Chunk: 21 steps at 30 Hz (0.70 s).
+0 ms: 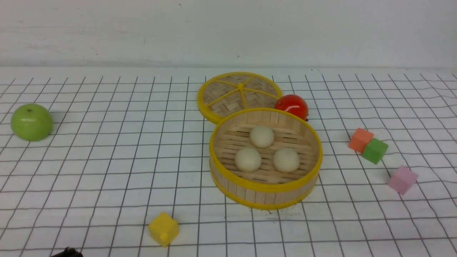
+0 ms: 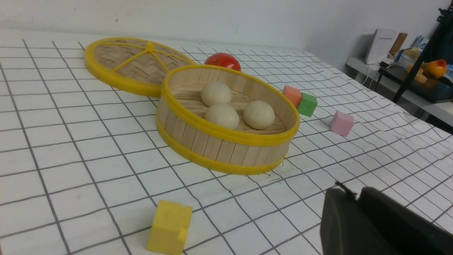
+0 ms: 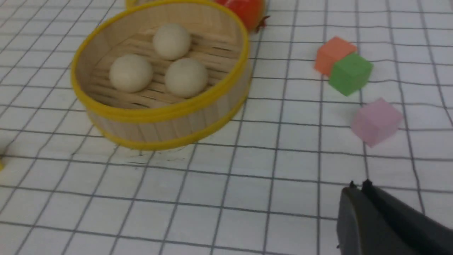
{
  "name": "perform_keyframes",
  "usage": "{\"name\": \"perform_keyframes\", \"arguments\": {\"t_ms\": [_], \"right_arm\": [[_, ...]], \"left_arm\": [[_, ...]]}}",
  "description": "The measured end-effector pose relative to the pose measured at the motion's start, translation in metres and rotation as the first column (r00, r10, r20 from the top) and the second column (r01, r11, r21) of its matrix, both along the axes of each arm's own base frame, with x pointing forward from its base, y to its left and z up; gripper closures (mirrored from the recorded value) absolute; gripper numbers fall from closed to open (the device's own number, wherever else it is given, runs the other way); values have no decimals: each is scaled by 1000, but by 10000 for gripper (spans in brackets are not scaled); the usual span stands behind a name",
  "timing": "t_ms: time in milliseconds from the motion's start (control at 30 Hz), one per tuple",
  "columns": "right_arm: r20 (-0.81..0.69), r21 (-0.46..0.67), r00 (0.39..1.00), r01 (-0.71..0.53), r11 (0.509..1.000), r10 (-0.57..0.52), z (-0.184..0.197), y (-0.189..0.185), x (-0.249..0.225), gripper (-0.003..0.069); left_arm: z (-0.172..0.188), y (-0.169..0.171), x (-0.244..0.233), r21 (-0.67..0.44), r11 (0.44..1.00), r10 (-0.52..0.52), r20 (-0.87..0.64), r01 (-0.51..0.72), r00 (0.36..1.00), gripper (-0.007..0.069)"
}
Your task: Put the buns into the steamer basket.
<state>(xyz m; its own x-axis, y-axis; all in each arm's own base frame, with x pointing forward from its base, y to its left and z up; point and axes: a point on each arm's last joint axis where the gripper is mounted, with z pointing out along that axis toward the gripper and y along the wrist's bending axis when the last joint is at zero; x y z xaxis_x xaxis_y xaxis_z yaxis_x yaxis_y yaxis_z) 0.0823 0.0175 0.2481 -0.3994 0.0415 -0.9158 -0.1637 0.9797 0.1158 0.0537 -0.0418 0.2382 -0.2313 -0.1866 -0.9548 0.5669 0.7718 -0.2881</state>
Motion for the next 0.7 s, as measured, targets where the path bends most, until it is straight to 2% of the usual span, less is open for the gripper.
{"name": "perform_keyframes", "arguments": {"t_ms": [100,233,700], "right_arm": [[65,16,996,64,998,-65,-49,-8,-22,669],[93,22,991,95,995,-97,-73,-10,-29,669],[85,20,989,118,993,-119,-76,-12,-30,662]], "left_arm": [[0,0,0,0,1000,0,0,0,1000,564],[0,0,0,1,1000,0,-1,0,1000,559],[0,0,0,1,1000,0,-2,0,1000,543]]}}
